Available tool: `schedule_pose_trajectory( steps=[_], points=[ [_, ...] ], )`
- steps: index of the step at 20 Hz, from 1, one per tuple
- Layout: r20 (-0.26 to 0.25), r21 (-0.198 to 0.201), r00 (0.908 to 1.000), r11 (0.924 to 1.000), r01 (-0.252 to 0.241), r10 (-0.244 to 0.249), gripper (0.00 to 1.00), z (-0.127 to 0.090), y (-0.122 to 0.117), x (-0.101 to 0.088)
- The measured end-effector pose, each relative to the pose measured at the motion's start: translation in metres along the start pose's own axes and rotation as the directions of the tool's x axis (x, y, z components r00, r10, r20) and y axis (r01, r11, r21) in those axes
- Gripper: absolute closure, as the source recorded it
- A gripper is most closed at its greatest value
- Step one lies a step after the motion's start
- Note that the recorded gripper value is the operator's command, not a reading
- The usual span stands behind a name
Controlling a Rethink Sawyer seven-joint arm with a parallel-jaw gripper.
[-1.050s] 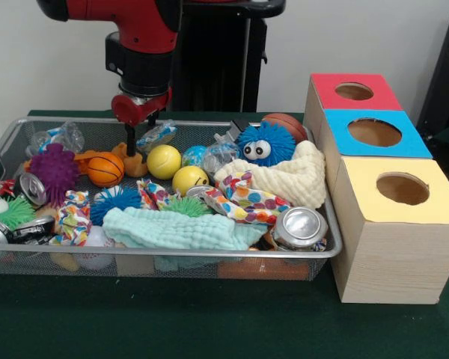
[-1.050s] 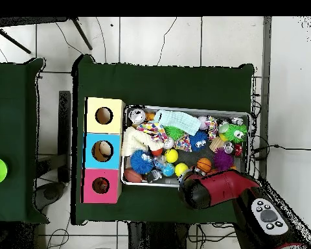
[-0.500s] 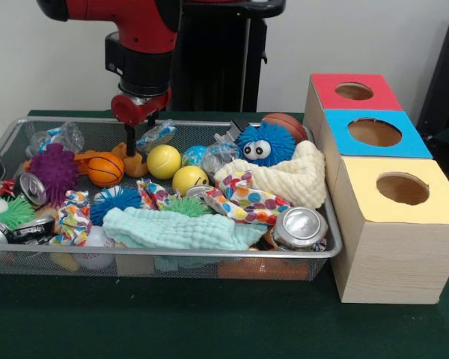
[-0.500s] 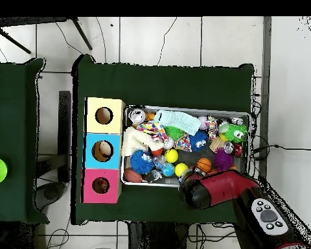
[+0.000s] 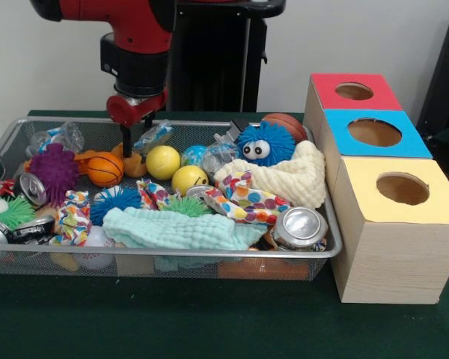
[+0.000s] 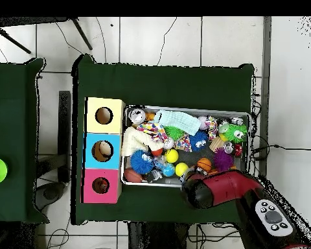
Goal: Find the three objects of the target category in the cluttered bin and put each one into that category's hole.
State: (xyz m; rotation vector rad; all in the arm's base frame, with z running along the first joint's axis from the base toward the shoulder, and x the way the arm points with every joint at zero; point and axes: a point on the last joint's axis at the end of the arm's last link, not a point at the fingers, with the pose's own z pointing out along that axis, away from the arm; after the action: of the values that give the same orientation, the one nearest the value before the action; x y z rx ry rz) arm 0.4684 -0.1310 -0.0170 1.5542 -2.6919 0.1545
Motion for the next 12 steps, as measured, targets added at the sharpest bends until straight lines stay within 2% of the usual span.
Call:
schedule_pose_trajectory(
  steps=[5, 12],
  points=[
    [0.015, 0.018, 0.9993, 0.9993, -0.034, 0.034, 0.00, 0.004, -0.017, 0.008],
    [0.047, 0.051, 0.9978, 0.9975, -0.049, 0.047, 0.00, 0.003, -0.039, 0.002]
  ],
)
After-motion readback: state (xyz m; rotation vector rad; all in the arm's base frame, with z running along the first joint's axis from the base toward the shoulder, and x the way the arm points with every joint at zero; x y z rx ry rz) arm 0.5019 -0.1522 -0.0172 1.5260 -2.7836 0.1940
